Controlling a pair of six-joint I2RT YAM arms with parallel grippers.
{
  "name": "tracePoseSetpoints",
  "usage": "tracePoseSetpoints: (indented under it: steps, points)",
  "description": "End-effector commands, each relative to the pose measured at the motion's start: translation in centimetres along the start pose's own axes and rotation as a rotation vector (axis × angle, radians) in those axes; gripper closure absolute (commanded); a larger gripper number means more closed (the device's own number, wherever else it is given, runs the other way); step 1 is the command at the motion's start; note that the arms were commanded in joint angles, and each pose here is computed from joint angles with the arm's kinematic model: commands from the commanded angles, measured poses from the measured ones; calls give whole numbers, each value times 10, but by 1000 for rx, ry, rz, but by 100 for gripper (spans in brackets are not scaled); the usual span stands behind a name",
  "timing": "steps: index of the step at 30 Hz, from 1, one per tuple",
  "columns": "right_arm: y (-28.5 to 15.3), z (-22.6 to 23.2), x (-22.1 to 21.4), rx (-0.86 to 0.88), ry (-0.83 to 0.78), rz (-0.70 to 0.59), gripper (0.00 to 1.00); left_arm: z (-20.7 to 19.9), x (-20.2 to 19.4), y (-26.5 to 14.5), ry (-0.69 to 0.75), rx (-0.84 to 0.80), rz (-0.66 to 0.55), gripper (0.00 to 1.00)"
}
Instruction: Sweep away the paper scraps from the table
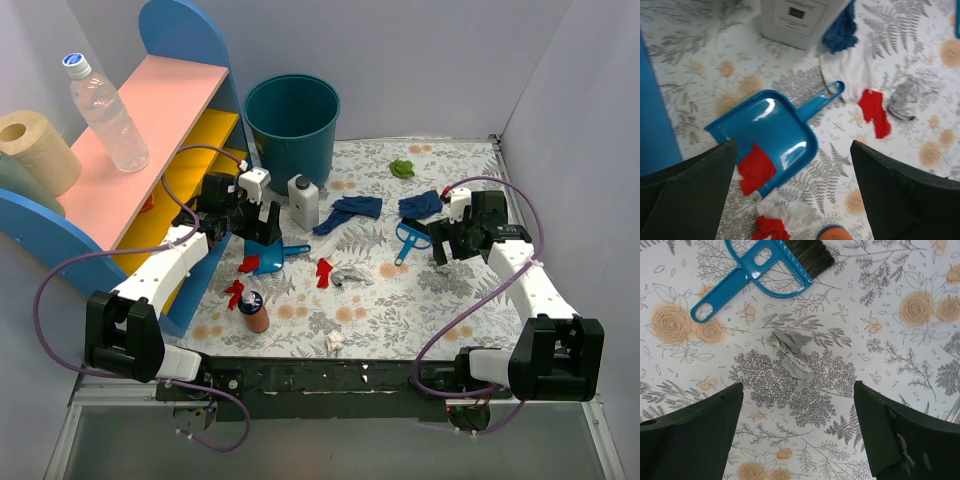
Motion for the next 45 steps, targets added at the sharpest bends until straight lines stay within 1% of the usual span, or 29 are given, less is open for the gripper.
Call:
tracePoseSetpoints:
  steps: [1,4,5,6,9,11,12,14,15,16,17,18,20,22,23,24,25,26,27,32,38,45]
  points:
    - [-10,7,25,106,-158,-86,2,31,13,-6,87,241,-36,2]
    - [-9,15,21,194,-248,-70,2,27,12,-5,94,210,-41,2]
    - [-6,15,20,205,-250,-58,3,24,11,-4,91,190,-41,2]
    - [-5,16,22,217,-251,-61,8,19,11,-3,84,154,-46,2]
    - [3,18,22,254,-265,-33,18,13,5,1,62,108,-41,2]
    - [6,18,28,269,-314,-37,22,11,0,1,71,93,-27,4]
    - [7,20,31,289,-336,-42,23,5,1,1,96,38,-30,5]
    - [6,25,36,365,-403,-27,23,-7,-3,-2,128,-61,-13,7]
    - [5,32,38,461,-529,-51,23,-11,-3,-3,137,-98,-14,7]
    - [0,34,37,506,-571,-29,24,-21,-5,-2,122,-173,-10,7]
    - [6,35,37,528,-601,-18,27,-24,-6,-2,116,-198,-8,7]
    - [9,35,39,532,-651,-23,28,-27,-6,-3,99,-217,-12,7]
    - [17,34,41,555,-699,0,37,-28,-6,-2,80,-222,-18,7]
    - [24,32,42,571,-766,18,40,-32,-6,-3,72,-246,-20,6]
    - [27,34,37,610,-798,54,45,-34,-7,-4,73,-263,-16,5]
    - [29,35,33,634,-842,66,47,-35,-5,-5,76,-275,-19,5]
    - [37,33,31,654,-928,76,48,-36,-5,-6,67,-286,-17,5]
    - [42,35,28,658,-960,97,52,-37,-4,-6,61,-291,-19,4]
    - [46,33,27,654,-983,116,53,-38,-5,-7,58,-294,-18,4]
    - [69,33,31,678,-1020,182,62,-45,-10,-10,59,-337,-12,4]
    - [80,29,31,673,-1060,233,64,-49,-15,-14,46,-354,-13,4]
    - [96,24,35,630,-1068,242,67,-47,-12,-10,45,-349,-8,4]
Point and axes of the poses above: each gripper's point midway between its finger pads, its own y axis out along the fingers, its own z axis along the line the jaws close on, x = y × z, the point moved 5 cm from there along -y, back along the fingers, and after that the axes turned 8 degrees about y, right-handed, at the moved point
